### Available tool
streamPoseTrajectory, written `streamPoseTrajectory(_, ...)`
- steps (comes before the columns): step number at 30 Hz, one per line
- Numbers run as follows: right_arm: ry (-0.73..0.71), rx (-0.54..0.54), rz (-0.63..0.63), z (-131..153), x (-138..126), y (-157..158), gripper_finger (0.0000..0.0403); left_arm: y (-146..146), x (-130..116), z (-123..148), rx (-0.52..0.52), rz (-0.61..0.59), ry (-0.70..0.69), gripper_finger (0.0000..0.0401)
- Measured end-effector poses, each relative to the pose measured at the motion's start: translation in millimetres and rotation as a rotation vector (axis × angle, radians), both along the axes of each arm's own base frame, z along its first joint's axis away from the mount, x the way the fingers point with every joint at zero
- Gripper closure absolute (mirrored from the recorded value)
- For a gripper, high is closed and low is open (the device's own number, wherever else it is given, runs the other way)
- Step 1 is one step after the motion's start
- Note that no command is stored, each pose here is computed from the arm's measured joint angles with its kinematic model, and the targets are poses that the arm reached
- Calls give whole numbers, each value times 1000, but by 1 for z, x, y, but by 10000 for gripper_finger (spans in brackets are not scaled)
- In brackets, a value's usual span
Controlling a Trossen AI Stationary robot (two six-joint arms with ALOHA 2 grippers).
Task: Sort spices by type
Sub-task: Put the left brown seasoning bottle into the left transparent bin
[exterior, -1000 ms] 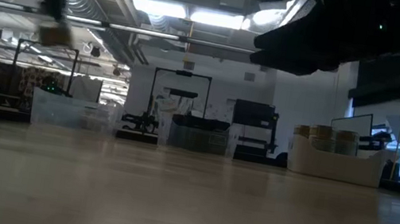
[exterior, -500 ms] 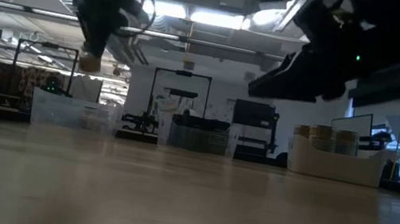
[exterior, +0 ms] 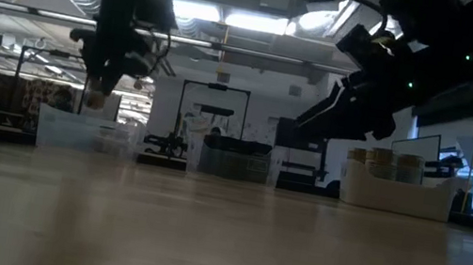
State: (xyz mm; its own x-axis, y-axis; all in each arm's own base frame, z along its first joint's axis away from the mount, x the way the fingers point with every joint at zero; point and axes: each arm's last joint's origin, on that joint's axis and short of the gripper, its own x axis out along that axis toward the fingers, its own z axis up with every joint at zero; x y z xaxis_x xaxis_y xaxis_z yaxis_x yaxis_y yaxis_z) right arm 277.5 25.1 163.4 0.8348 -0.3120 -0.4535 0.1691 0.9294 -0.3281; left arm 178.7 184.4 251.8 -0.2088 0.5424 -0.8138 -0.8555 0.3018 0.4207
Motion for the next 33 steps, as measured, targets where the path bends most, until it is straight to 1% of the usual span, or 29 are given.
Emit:
streamPoseTrajectory(3, 0, 0, 1, 0, 0, 0, 29, 13, -1, -12, -11, 30, 9, 237)
streamPoseTrajectory(6, 0, 0, 2, 0, 0, 0, 29, 24, 2, -26, -41, 36, 35, 237)
streamPoseTrajectory(9, 0, 0, 2, 0, 0, 0, 29, 36, 1, -40, -72, 66, 61, 237)
streamPoseTrajectory(14, 0, 0, 2, 0, 0, 0, 29, 54, -3, -60, -87, 113, 75, 237)
streamPoseTrajectory(19, 2, 0, 2, 0, 0, 0, 29, 63, -4, -74, -119, 114, 105, 237)
streamPoseTrajectory(24, 8, 0, 2, -1, 0, 0, 29, 64, -4, -79, -137, 93, 128, 236)
streamPoseTrajectory(27, 8, 0, 3, -1, 0, 1, 29, 65, -3, -79, -128, 95, 118, 224)
streamPoseTrajectory(33, 13, 0, 3, -1, -1, 0, 29, 64, -3, -78, -127, 94, 118, 170)
